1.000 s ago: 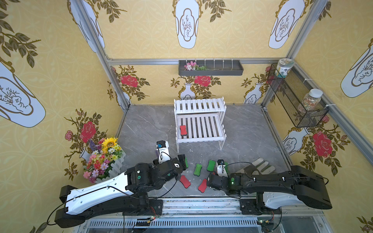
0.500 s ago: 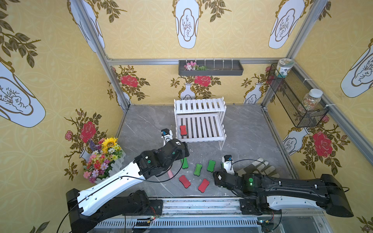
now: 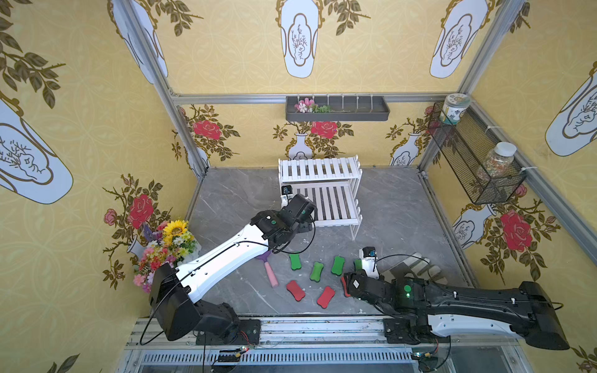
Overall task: Remove the whiteboard erasers from the shelf
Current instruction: Place the whiteboard eraser at the center of the board, then pick up the whiteboard eraser from the shelf.
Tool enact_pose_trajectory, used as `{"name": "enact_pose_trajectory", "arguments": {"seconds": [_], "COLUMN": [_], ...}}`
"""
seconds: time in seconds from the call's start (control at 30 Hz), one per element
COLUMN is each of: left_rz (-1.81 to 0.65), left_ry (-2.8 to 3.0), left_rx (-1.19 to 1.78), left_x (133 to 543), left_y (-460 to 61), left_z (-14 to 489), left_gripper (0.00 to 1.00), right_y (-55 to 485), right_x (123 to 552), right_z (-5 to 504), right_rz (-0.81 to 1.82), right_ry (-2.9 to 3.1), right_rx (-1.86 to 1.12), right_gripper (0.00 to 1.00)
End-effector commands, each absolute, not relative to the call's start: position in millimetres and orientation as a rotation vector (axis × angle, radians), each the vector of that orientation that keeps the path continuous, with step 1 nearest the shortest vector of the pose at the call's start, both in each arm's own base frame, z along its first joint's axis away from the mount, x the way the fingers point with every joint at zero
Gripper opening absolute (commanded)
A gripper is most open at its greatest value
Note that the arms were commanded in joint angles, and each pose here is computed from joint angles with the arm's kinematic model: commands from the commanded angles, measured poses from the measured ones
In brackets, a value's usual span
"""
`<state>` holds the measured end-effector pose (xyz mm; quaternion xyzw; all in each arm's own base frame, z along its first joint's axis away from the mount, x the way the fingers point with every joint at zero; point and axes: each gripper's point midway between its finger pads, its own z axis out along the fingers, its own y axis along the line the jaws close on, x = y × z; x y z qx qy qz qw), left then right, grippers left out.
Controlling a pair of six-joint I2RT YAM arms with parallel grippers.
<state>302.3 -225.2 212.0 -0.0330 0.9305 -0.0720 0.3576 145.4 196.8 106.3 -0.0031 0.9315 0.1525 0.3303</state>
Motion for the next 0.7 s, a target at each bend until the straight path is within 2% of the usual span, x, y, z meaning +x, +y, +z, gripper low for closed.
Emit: {"name": "enact_pose_trajectory", "arguments": {"seconds": [0.0,0.47,0.67], "left_rz": [-0.164,0.012,0.043], "left_ry": [2.379,2.364,2.392], "left_rx": [-0.046,-0.071,-0.109], "left_x": [313,345,348], "left_y": [-232,-228,-222], "left_z": [209,186,175], "left_gripper": [0.73,0.62,0.62], "right_y": [186,167,165], "right_x": [145,144,145], "right_z": [103,107,111], "right_rz": [0.364,0.359,0.357], "right_ry": [2.435,2.415,2.403], "right_rx": [0.001,0.046,0.048], "right_gripper": [0.67,0.66,0.67]}}
